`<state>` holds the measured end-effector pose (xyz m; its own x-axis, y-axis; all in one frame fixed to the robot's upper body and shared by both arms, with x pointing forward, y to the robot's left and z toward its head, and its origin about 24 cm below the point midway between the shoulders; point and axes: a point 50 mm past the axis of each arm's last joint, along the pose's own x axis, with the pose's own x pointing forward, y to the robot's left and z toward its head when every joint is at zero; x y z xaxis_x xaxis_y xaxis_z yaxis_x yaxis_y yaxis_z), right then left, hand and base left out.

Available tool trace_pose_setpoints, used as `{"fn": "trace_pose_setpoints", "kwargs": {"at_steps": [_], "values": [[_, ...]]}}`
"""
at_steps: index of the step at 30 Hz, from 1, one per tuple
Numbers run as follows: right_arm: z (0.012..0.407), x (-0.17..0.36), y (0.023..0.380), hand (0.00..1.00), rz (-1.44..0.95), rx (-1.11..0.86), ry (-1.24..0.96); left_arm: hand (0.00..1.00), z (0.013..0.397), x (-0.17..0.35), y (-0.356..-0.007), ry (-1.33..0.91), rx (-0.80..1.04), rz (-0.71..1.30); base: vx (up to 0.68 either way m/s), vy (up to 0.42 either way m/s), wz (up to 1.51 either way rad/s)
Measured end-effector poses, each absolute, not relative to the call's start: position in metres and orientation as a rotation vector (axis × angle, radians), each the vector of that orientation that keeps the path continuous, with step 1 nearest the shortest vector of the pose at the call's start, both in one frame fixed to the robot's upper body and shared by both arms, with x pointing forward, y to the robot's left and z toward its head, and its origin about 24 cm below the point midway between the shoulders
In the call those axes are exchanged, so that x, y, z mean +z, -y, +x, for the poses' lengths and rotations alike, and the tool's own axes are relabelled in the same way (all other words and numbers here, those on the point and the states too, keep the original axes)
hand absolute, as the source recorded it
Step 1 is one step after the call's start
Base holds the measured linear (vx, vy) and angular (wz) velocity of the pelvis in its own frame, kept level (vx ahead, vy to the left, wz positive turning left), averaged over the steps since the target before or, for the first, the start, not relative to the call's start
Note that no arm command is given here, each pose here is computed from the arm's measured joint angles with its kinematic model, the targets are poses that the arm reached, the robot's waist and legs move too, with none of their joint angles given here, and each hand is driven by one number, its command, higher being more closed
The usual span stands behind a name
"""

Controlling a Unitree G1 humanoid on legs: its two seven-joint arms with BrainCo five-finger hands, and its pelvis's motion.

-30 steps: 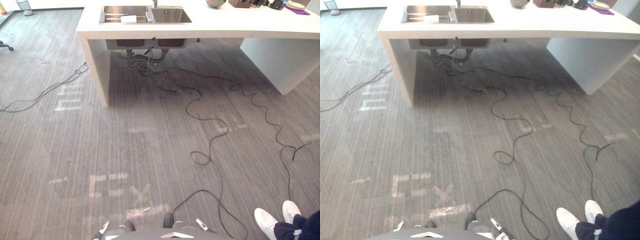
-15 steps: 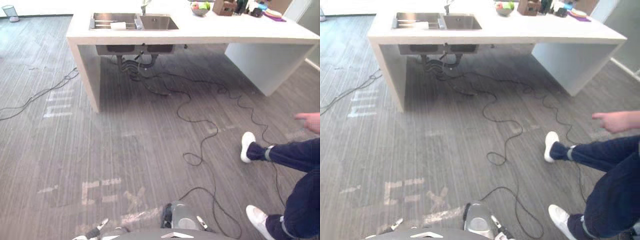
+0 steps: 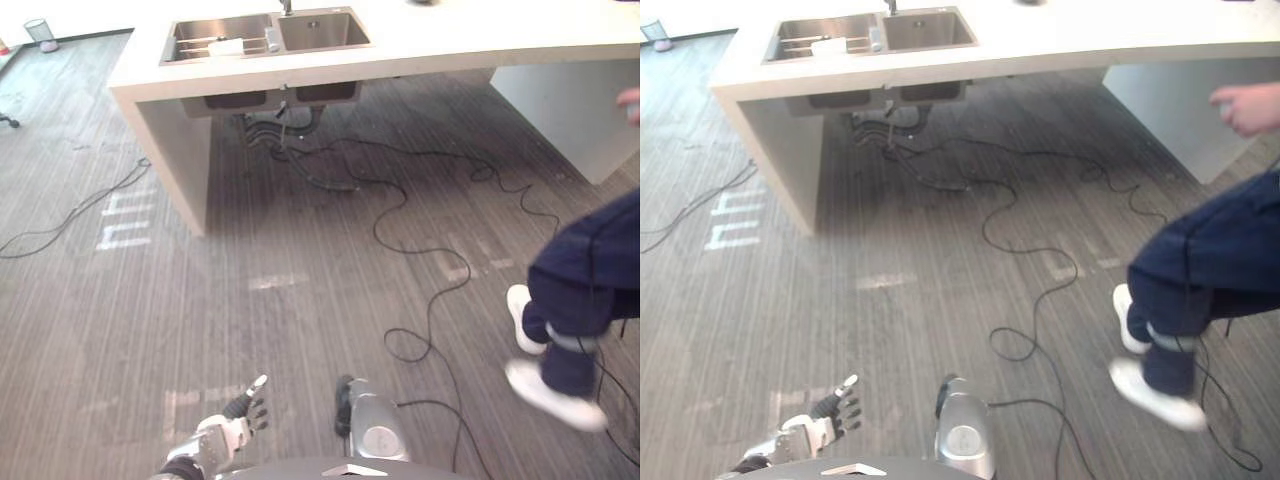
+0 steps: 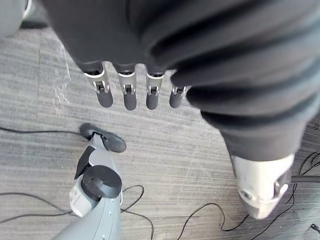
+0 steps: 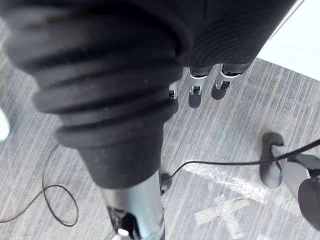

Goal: Walk over to the sink, pick up the cup, carry it to the dishwasher, place the cup inside the dishwasher, then close the dishwasher door

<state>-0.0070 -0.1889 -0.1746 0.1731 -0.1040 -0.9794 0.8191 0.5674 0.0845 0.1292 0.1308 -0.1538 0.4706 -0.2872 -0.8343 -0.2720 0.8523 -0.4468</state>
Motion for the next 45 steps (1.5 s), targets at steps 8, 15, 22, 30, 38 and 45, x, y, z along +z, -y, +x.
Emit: {"fn": "trace_pose_setpoints", "kwargs": {"at_steps": [8, 15, 22, 30, 38, 45], "values": [[0.094, -0.14, 0.256, 0.0, 0.593, -0.627, -0.81, 0.0, 0.177, -0.102, -0.117, -0.706, -0.106, -0.572, 0.44, -0.002, -0.32], [0.097, -0.143, 0.254, 0.0, 0.628, -0.667, -0.846, 0.0, 0.233, -0.018, -0.114, -0.238, -0.096, -0.592, 0.47, 0.227, -0.1], [0.037, -0.166, 0.234, 0.0, 0.83, -0.91, -1.003, 0.0, 0.262, 0.062, -0.129, 0.136, -0.052, -0.574, 0.24, 0.177, 0.16], [0.038, -0.168, 0.228, 0.0, 0.806, -0.91, -1.0, 0.0, 0.265, 0.106, -0.132, 0.278, -0.037, -0.529, 0.36, 0.136, -0.09], [-0.043, -0.174, 0.192, 0.0, 0.815, -0.97, -1.233, 0.0, 0.281, 0.112, -0.157, 0.334, -0.018, -0.438, 0.34, -0.123, 0.63], [-0.007, -0.172, 0.218, 0.0, 0.762, -0.875, -1.114, 0.0, 0.27, 0.101, -0.139, 0.266, -0.052, -0.479, 0.26, -0.222, 0.26]]}}
